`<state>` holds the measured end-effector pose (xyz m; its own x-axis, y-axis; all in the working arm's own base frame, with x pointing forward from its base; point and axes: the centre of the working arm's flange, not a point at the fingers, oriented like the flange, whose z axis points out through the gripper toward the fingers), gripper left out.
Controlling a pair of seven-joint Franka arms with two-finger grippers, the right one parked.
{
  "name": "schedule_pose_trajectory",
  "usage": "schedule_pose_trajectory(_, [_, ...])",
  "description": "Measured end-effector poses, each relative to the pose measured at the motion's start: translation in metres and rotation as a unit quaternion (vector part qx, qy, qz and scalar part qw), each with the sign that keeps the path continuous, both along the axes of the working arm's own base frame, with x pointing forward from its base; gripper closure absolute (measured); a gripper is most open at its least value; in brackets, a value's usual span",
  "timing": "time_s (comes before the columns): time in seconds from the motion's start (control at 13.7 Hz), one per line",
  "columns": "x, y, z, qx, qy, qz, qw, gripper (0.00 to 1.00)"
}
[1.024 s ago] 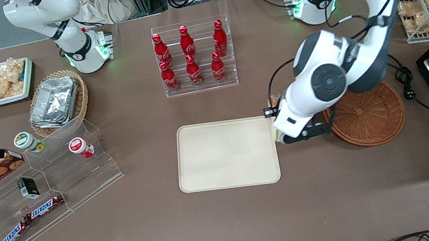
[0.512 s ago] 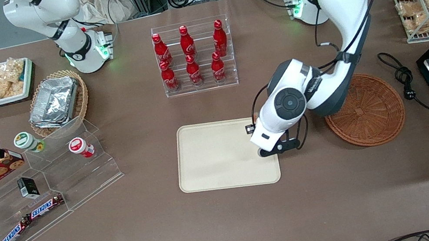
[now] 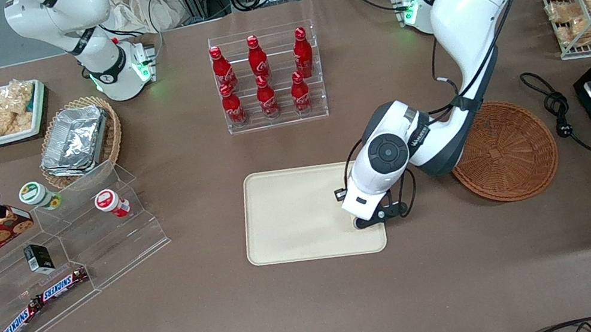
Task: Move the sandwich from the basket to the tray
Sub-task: 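Lower the sandwich onto the tray and open the left gripper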
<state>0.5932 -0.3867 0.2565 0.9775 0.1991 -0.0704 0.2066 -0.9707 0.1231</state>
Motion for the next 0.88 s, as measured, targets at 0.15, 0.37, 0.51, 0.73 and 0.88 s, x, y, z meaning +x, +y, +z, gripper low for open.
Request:
schedule_pose_trajectory(0.15, [-0.004,-0.014,0.005,0.002,-0.016,0.004,0.9999,0.57])
schedule_pose_trajectory(0.37, [-0.005,-0.018,0.007,0.006,-0.023,0.006,0.9997,0.26])
schedule_pose_trajectory(0.51, [0.0,-0.015,0.012,0.005,-0.028,0.01,0.9995,0.07])
schedule_pose_trajectory(0.73, [0.013,0.003,0.055,0.027,-0.035,0.022,0.9988,0.0])
schedule_pose_trajectory(0.88, [0.022,0.034,0.114,0.043,-0.049,0.044,0.9969,0.0])
